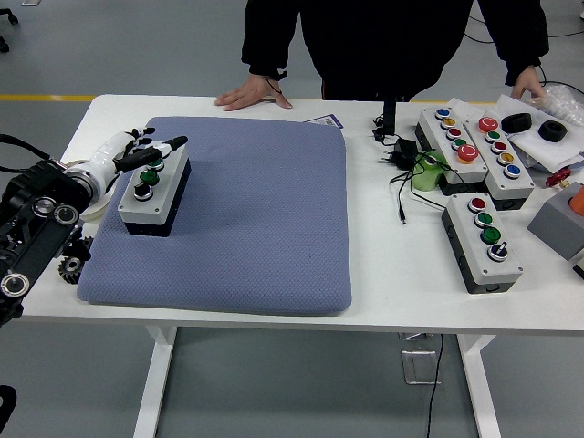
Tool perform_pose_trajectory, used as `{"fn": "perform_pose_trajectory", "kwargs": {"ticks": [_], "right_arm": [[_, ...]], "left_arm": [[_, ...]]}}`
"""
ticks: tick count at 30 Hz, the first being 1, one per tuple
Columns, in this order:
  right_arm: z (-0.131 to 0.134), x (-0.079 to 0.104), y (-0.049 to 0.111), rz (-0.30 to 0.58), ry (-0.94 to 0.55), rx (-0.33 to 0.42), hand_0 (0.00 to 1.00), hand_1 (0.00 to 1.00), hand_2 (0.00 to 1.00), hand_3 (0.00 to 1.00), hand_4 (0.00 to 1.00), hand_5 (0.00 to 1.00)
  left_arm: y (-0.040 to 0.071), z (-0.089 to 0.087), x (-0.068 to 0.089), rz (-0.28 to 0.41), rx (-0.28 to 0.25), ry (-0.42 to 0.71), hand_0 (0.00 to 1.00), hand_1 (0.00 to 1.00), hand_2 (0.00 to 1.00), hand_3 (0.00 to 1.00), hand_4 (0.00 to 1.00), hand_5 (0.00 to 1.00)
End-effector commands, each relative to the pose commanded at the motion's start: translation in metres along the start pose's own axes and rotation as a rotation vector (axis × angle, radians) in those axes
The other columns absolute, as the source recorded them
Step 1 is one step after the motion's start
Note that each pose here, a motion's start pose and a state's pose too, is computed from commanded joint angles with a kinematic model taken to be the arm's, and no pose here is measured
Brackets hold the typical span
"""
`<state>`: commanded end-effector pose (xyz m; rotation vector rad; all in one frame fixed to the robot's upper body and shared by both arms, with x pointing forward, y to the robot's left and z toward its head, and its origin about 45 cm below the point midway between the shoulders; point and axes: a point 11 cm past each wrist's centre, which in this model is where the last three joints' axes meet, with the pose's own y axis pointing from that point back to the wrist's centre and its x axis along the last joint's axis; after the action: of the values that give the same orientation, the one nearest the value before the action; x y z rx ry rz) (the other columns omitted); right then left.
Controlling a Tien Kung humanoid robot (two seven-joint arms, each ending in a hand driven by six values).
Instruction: Pick up the button,place it on the desk,press the button,press the button
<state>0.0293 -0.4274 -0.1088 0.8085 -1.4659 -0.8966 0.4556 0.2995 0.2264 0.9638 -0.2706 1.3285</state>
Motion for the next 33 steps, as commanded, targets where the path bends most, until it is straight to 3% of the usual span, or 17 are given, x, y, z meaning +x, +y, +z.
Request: {"fn": "perform_pose_trajectory", "kwargs": {"ticks": [9,10,14,16,24,33], "right_arm": [[-0.001,-0.001,0.0,-0.003,-0.002,0.003,0.77,0.738,0.745,0.595,0.208,0.154],[-0.001,-0.001,0.0,-0.003,-0.001,0.003,0.769,0.74,0.745,0.595,0.208,0.154],[-0.001,0.0,0.0,-0.003,-0.003,0.004,0.769,0.74,0.745,0.595,0.208,0.154],[-0.001,0.0,0.0,-0.003,-0.003,0.004,0.771,0.739,0.744,0.595,0.207,0.153],[-0.001,0.0,0.0,-0.005,-0.002,0.003,0.771,0.741,0.744,0.595,0.207,0.153],[-0.001,0.0,0.0,-0.004,-0.002,0.004,0.771,0.739,0.743,0.594,0.206,0.153]], "left_arm": [[-0.003,0.004,0.004,0.157,0.118,-0.283,0.986,0.998,0.998,0.998,0.998,0.804],[-0.003,0.005,0.005,0.18,0.126,-0.315,0.94,0.998,0.998,0.998,0.998,0.787],[0.001,0.012,0.011,0.288,0.136,-0.446,0.94,0.998,0.998,0.998,0.998,0.787],[0.001,0.014,0.011,0.309,0.135,-0.49,0.919,0.998,0.998,0.998,0.998,0.781],[-0.006,0.014,-0.004,0.237,0.154,-0.471,0.915,0.998,0.998,0.998,0.998,0.788],[-0.013,0.01,-0.009,0.204,0.195,-0.486,0.909,0.998,0.998,0.998,0.998,0.797]]}}
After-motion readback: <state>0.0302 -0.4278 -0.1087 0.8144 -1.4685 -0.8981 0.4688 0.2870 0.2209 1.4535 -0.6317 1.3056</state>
